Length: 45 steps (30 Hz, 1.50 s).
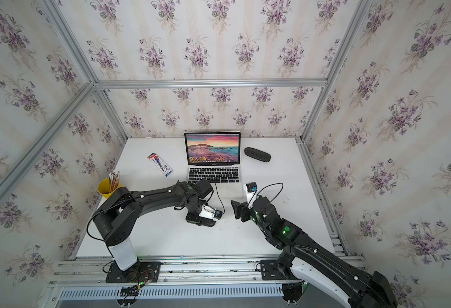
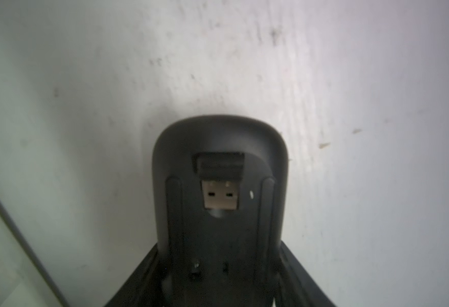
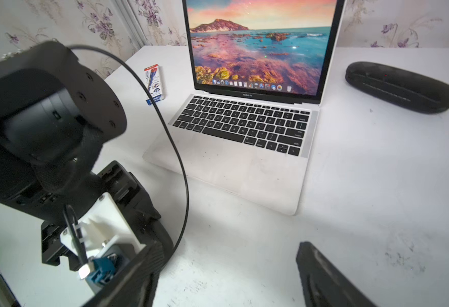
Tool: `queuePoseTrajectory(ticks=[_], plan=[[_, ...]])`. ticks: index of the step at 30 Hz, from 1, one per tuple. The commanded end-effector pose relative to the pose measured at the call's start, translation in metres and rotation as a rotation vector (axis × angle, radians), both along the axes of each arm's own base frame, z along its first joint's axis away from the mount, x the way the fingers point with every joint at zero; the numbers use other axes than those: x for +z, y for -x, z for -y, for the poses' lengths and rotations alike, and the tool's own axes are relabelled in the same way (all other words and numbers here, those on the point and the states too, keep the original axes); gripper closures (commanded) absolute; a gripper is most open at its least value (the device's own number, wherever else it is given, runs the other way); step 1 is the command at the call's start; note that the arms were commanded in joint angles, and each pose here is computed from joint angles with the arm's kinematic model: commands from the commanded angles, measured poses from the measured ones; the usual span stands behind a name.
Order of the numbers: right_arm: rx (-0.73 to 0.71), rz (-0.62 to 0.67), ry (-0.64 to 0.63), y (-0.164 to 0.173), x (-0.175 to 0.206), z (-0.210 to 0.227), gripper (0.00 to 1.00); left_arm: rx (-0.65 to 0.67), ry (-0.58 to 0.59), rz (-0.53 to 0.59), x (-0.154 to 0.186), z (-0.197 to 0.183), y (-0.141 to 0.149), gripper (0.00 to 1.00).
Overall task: Remove the wireless mouse receiver from the laptop
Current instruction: Insert the USB plug into the mouse.
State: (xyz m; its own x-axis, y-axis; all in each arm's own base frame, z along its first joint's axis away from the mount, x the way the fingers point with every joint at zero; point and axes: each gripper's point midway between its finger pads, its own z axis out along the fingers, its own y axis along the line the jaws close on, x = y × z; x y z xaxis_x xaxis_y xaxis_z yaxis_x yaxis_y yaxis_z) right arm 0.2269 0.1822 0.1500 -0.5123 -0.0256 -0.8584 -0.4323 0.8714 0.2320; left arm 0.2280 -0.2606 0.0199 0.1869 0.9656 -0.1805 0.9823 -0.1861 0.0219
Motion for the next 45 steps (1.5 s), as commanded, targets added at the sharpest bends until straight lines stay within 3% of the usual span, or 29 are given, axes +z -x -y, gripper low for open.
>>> queuePoseTrajectory(ticks=[1, 9, 21, 34, 45], plan=[[-0.069, -0.074, -0.080, 0.005, -0.018, 0.007, 0.23, 0.147, 0.003, -0.057, 0.006, 0.007, -0.001, 0.61], [0.002, -0.168, -0.219, 0.025, -0.048, -0.004, 0.38, 0.275, 0.066, -0.063, 0.016, 0.036, -0.012, 0.59], [0.092, -0.281, -0.408, 0.032, -0.075, -0.017, 0.55, 0.326, 0.002, -0.067, -0.003, 0.047, -0.002, 0.59], [0.188, -0.338, -0.423, 0.034, -0.085, -0.037, 0.67, 0.341, 0.005, -0.075, -0.019, 0.054, 0.001, 0.59], [0.157, -0.282, -0.414, 0.020, -0.086, -0.036, 0.74, 0.338, 0.019, -0.090, -0.022, 0.060, 0.008, 0.59]])
